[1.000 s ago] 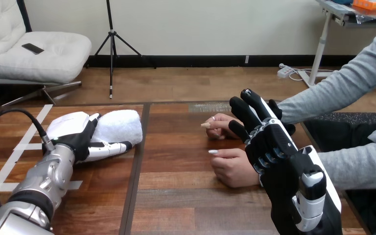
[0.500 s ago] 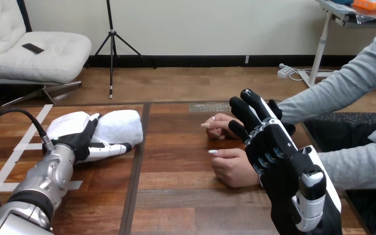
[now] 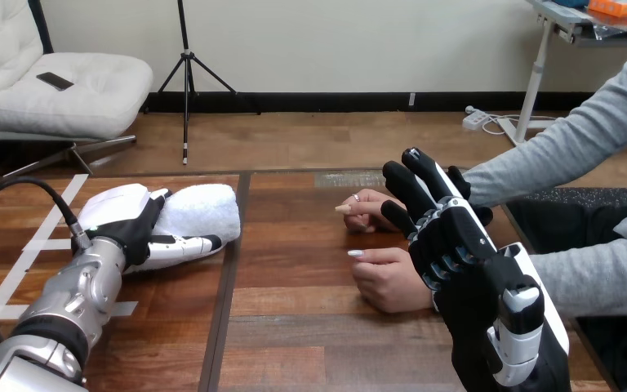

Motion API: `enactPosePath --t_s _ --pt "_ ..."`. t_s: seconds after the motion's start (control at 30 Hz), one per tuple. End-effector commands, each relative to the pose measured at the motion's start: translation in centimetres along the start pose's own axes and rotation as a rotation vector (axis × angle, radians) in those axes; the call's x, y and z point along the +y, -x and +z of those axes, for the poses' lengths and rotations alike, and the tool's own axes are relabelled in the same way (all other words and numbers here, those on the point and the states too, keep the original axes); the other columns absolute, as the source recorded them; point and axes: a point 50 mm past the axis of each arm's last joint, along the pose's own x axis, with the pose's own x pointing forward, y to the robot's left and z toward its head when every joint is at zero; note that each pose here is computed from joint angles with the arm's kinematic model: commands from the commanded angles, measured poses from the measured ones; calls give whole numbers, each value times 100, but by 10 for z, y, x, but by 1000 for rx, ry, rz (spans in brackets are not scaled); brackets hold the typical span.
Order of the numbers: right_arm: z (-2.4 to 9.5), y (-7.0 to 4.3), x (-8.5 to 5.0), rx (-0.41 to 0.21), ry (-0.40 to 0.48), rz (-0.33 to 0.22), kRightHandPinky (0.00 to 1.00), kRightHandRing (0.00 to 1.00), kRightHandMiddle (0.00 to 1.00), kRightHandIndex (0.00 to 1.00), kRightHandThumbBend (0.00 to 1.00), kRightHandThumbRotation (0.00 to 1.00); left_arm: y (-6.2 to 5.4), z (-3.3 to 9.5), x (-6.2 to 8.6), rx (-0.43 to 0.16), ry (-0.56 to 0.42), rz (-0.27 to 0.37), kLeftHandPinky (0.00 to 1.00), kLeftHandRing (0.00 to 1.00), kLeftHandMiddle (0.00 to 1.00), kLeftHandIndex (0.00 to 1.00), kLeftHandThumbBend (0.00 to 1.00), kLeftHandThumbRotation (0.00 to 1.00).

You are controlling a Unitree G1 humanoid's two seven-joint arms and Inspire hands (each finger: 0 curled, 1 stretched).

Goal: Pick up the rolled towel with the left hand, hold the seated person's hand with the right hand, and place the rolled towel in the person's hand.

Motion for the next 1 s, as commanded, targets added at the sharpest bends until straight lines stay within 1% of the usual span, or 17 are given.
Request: enactPosePath --t_s 0.0,0.13,0.5,0.97 --pt "12 -12 0 -100 21 4 100 100 95 97 92 100 -2 12 4 -58 22 18 95 93 93 92 82 78" --pt "12 -12 0 -100 23 5 100 100 95 97 91 100 -1 12 4 -69 40 27 95 94 93 92 81 78" --pt "12 -13 -1 -101 15 6 100 100 95 97 90 100 2 10 2 -96 50 35 95 94 94 93 80 82" --pt "11 -16 -1 -104 27 8 100 100 95 96 86 100 9 5 -3 -136 93 51 96 94 95 93 79 83"
